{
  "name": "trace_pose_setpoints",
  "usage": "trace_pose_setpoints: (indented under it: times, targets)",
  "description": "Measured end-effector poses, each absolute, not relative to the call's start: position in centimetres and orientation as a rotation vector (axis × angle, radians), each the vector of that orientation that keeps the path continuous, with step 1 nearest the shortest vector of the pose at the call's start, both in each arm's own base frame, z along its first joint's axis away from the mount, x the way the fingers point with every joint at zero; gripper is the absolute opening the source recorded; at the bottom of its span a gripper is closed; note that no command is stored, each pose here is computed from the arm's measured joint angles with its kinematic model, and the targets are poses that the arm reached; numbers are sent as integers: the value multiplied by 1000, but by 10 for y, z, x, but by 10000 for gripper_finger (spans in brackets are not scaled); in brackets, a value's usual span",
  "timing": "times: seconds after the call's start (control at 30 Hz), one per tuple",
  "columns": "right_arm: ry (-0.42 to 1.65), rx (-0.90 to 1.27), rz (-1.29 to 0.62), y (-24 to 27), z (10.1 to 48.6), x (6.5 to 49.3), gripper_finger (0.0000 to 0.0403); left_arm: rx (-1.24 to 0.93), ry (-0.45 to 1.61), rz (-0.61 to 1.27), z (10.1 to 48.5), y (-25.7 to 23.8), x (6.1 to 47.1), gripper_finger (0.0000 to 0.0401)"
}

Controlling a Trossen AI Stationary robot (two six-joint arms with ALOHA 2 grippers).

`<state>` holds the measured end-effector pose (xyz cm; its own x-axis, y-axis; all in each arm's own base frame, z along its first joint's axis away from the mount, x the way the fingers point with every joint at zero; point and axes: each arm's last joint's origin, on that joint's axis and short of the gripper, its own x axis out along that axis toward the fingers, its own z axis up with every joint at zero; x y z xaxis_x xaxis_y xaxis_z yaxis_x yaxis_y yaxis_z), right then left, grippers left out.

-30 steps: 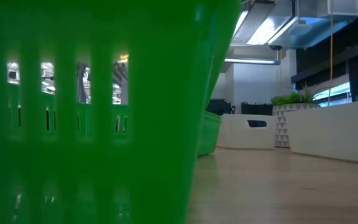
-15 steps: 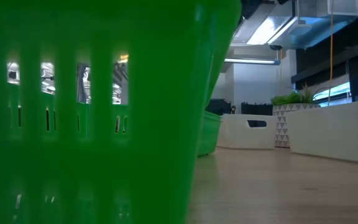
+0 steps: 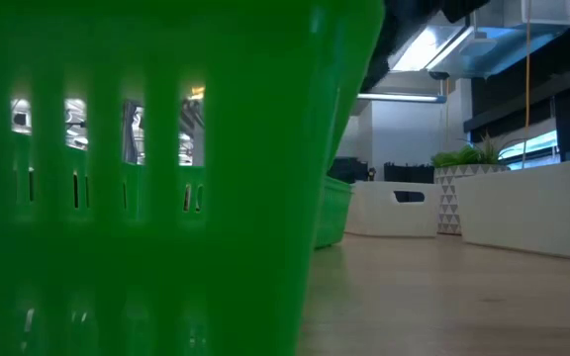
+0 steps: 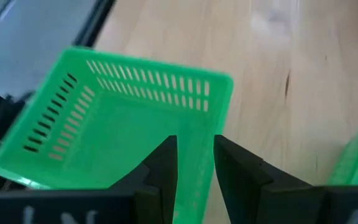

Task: Stack baskets by color
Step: Stack the bottom green bin on the other green bins

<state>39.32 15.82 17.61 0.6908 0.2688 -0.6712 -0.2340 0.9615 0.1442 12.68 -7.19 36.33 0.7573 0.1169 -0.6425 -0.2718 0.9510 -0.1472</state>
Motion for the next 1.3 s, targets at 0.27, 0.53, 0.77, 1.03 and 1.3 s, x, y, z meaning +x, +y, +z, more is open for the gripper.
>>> trace_pose_setpoints:
  times: [0.27,0.53,0.77,1.03,1.3]
  targets:
    - [787,14,290,160,157,397,103,-240,679,214,363,-72,127,0]
    - [810,7,288,161,143,399,103,-240,678,213,364,-72,127,0]
    - [817,7,286,161,141,400,103,-241,678,213,364,-72,127,0]
    - [847,57,256,161,131,400,74,-242,677,213,364,-72,127,0]
    - [879,231,201,157,133,403,4,-241,677,213,364,-72,127,0]
